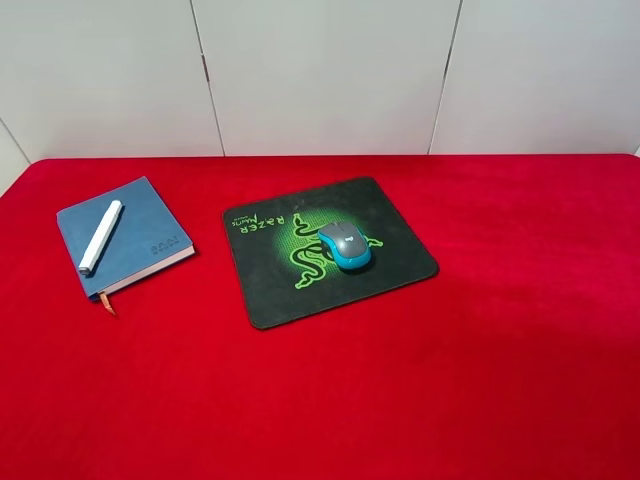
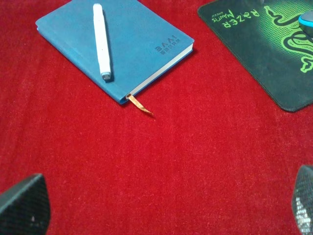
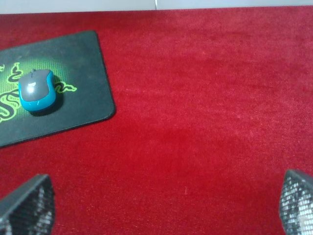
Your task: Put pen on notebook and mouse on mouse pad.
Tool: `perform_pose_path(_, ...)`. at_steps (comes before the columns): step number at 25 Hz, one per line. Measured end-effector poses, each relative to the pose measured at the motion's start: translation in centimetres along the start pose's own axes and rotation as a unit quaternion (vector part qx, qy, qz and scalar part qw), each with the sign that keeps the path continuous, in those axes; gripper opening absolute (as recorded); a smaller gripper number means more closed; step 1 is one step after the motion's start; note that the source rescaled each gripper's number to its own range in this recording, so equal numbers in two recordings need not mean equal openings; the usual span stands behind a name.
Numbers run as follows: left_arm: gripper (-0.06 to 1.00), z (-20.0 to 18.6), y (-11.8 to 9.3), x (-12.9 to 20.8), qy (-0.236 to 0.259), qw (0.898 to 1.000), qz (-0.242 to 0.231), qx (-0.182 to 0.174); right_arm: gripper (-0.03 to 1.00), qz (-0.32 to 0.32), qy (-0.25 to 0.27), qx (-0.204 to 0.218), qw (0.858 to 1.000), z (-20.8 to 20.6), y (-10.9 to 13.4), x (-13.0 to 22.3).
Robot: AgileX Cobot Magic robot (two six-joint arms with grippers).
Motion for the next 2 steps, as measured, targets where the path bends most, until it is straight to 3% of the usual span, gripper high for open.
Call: perform_pose_path(2,1.0,0.0,0.0,0.0,0.0,1.0,0.0,0.0,1.0,0.0,0.0,0.0,1.0,0.0,0.0,0.0)
Point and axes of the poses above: a point on each arm's last joint axis where the gripper is mounted, z pointing out along that axis toward the gripper, y along the wrist's bending axis when the last joint is at zero, x = y × z, the point moved 9 cm from there along z, pointing out along that axis toward the gripper, and after that the axes turned 10 degrees about z, right-handed, at the moved point
